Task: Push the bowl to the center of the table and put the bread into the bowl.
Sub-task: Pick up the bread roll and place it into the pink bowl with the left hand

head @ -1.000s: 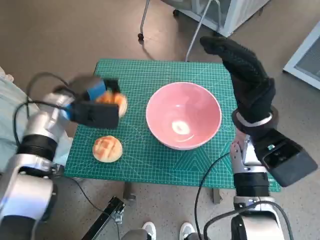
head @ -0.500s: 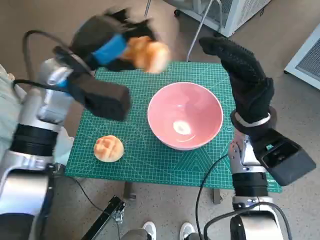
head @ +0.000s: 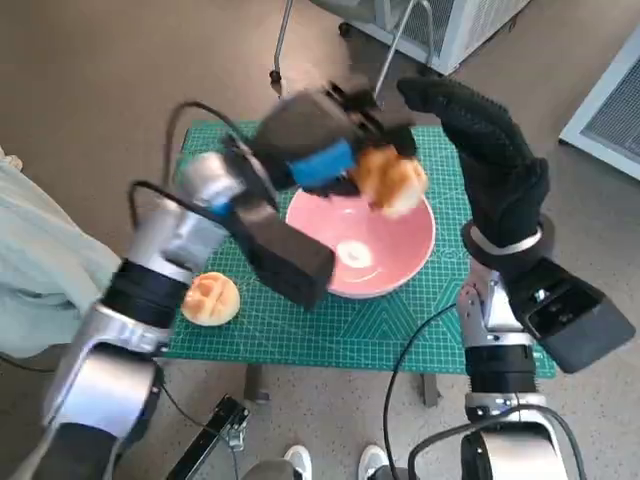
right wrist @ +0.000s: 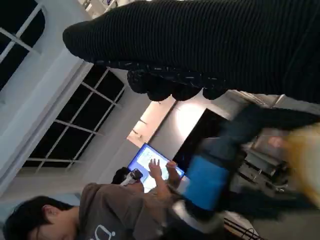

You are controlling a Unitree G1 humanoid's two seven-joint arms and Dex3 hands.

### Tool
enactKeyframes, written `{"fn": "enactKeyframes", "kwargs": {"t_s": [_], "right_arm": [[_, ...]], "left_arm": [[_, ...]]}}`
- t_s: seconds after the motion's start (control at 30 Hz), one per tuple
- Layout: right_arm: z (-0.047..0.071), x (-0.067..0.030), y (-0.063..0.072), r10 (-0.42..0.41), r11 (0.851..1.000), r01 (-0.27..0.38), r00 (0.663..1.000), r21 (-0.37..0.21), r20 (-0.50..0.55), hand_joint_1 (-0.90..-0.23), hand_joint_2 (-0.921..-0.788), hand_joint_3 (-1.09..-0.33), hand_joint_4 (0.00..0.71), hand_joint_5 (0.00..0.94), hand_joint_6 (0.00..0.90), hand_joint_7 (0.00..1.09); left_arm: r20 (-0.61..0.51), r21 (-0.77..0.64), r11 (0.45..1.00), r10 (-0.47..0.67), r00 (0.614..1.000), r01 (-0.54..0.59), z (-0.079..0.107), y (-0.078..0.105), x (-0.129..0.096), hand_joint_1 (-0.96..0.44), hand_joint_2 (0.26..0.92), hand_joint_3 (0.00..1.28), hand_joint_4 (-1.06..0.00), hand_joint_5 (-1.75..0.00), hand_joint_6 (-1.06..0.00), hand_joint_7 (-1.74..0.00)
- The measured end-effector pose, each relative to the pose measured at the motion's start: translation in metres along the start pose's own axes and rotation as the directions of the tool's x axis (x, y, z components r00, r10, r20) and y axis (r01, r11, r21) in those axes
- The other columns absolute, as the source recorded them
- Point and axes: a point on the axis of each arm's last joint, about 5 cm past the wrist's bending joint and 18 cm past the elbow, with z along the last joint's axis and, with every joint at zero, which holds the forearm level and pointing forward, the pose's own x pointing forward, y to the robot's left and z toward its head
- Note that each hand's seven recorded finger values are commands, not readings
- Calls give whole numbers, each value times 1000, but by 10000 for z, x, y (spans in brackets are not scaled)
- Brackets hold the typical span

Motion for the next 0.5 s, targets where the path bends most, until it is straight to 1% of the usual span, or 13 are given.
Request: {"fn": "enactKeyframes", "kwargs": {"t_s": [0.03, 0.07, 0.1, 0.13, 0.17, 0.2, 0.23, 0.27, 0.37, 0.5], "right_arm": [[1, -1, -2, 1, 1000, -1, 1000, -1, 1, -665, -921, -779, 307, 25, -1, 878], [2, -2, -4, 2, 1000, -2, 1000, -4, 3, -664, -921, -780, 306, 25, -1, 877], [4, -3, -6, 2, 1000, -2, 1000, -6, 5, -664, -921, -782, 304, 24, -1, 875], [6, -3, -9, 3, 1000, -3, 1000, -8, 7, -663, -921, -786, 303, 24, -1, 868], [7, -4, -12, 3, 1000, -3, 1000, -10, 8, -662, -921, -789, 302, 23, -1, 864], [9, -6, -17, 3, 1000, -3, 1000, -13, 9, -662, -921, -790, 301, 23, -1, 862], [11, -7, -22, 3, 1000, -3, 1000, -15, 10, -661, -921, -793, 301, 23, -1, 859], [13, -9, -29, 3, 1000, -3, 1000, -18, 10, -660, -921, -794, 300, 23, -1, 857], [19, -12, -44, 2, 1000, -1, 1000, -25, 11, -661, -921, -795, 298, 22, -1, 854], [22, -13, -51, 1, 1000, -1, 1000, -28, 13, -661, -921, -796, 291, 18, -1, 852]], "left_arm": [[-9, -9, 1000, -14, 1000, 14, -5, -21, 7, -1, 921, 216, -477, -1352, -501, -1337], [-24, -24, 999, -35, 999, 34, -15, -45, 14, -68, 921, 250, -416, -1262, -466, -1388], [-37, -36, 998, -56, 998, 54, -21, -59, 18, -165, 921, 304, -350, -1086, -408, -1469], [-53, -50, 996, -79, 995, 76, -28, -74, 21, -114, 867, 307, -239, -846, -270, -1204], [-73, -66, 993, -105, 992, 101, -38, -83, 19, -81, 844, 287, -207, -617, -195, -1004], [-92, -84, 989, -133, 987, 126, -49, -91, 15, -69, 831, 273, -186, -522, -159, -927], [-110, -101, 984, -160, 981, 149, -60, -100, 9, -52, 819, 243, -168, -360, -108, -812], [-127, -120, 978, -187, 974, 172, -72, -110, 0, -40, 806, 216, -155, -248, -74, -736], [-161, -173, 960, -247, 955, 220, -101, -139, -43, -27, 789, 179, -140, -112, -38, -644], [-172, -218, 946, -279, 945, 240, -107, -142, -103, -27, 784, 160, -129, -55, -28, -606]]}}
